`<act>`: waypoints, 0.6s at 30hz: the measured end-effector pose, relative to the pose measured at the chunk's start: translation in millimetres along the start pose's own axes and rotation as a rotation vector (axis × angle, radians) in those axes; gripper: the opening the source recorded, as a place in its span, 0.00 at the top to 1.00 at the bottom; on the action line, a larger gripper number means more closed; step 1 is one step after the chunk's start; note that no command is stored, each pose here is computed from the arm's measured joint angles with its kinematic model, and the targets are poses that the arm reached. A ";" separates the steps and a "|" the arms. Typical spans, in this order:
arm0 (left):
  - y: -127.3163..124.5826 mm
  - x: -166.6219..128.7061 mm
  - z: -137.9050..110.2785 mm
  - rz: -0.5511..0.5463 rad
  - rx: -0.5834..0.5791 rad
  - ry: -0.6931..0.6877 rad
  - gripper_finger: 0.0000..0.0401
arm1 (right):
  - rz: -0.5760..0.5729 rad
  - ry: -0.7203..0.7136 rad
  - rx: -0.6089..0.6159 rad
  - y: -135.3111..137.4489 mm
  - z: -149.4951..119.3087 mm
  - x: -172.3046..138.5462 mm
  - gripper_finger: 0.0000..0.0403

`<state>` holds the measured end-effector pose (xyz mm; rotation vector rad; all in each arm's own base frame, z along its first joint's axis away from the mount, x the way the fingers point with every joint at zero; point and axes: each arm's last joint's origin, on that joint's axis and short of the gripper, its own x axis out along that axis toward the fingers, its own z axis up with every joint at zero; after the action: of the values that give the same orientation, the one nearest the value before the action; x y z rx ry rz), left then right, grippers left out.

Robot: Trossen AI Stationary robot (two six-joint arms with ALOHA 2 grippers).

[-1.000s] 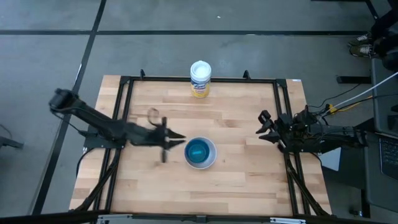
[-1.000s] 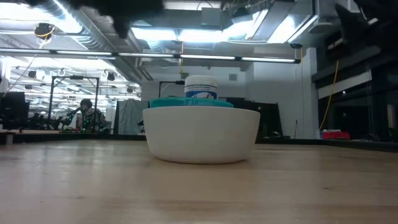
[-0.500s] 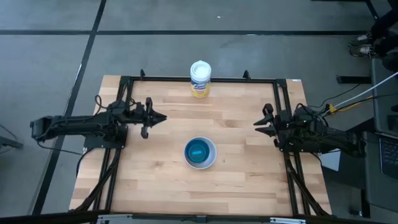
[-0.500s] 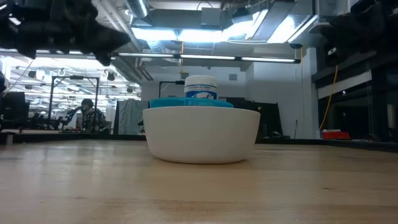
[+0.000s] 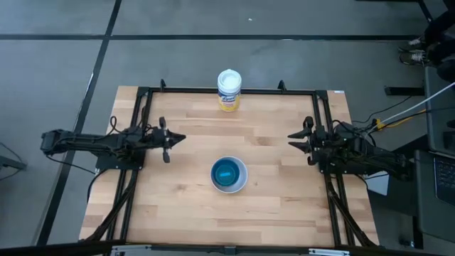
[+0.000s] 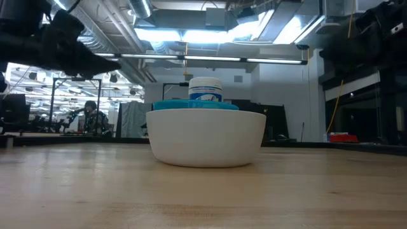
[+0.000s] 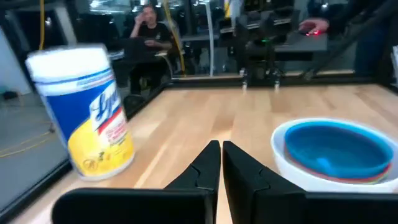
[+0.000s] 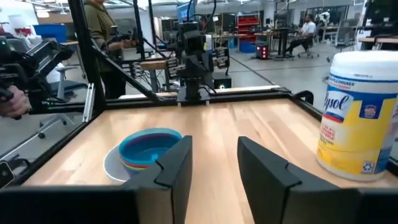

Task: Nest bowls inside each other
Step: Return to Home Position

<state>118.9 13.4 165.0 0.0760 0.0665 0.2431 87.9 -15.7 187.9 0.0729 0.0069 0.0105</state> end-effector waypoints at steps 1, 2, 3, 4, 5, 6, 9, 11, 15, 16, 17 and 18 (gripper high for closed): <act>-0.1 -1.0 -3.6 0.008 -0.010 0.017 0.97 | 0.000 0.003 0.000 0.0 -0.3 0.0 0.67; -0.1 -1.8 -5.0 0.008 -0.014 0.031 0.97 | 0.000 0.009 0.002 0.0 -0.9 0.0 0.67; 0.0 -2.7 -5.8 0.007 -0.018 0.038 0.97 | -0.001 0.019 0.009 -0.1 -1.9 0.0 0.67; 0.1 -3.6 -5.8 0.006 -0.022 0.038 0.97 | -0.002 0.035 0.017 -0.2 -3.5 0.0 0.67; 0.3 -4.3 -5.0 0.007 -0.025 0.029 0.97 | -0.005 0.060 0.025 -0.4 -6.0 -0.2 0.67; 0.6 -5.3 -4.8 0.009 -0.029 0.026 0.97 | -0.012 0.081 0.035 -0.8 -9.0 0.0 0.68; 2.1 -7.7 -6.6 0.049 -0.055 0.042 0.96 | -0.035 0.090 0.070 -2.2 -14.1 1.4 0.70; 2.6 -8.8 -4.2 0.062 -0.070 0.016 0.96 | -0.029 0.040 0.062 -2.0 -10.6 2.1 0.72; 4.9 -10.7 -0.9 0.122 -0.092 -0.021 0.96 | -0.078 -0.025 0.048 -4.6 -13.4 4.9 0.75; 5.4 -11.0 -1.2 0.141 -0.100 -0.019 0.96 | -0.098 -0.051 0.046 -5.4 -13.4 5.4 0.76; 5.9 -11.1 -1.2 0.157 -0.108 -0.019 0.97 | -0.110 -0.067 0.047 -6.0 -14.9 6.3 0.77; 6.2 -11.1 -1.7 0.168 -0.115 -0.015 0.97 | -0.116 -0.059 0.049 -5.9 -16.4 6.7 0.77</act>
<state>106.6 16.8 164.5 -0.0315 0.0313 0.4134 94.6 -20.4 171.1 0.1212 -0.0473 -0.1082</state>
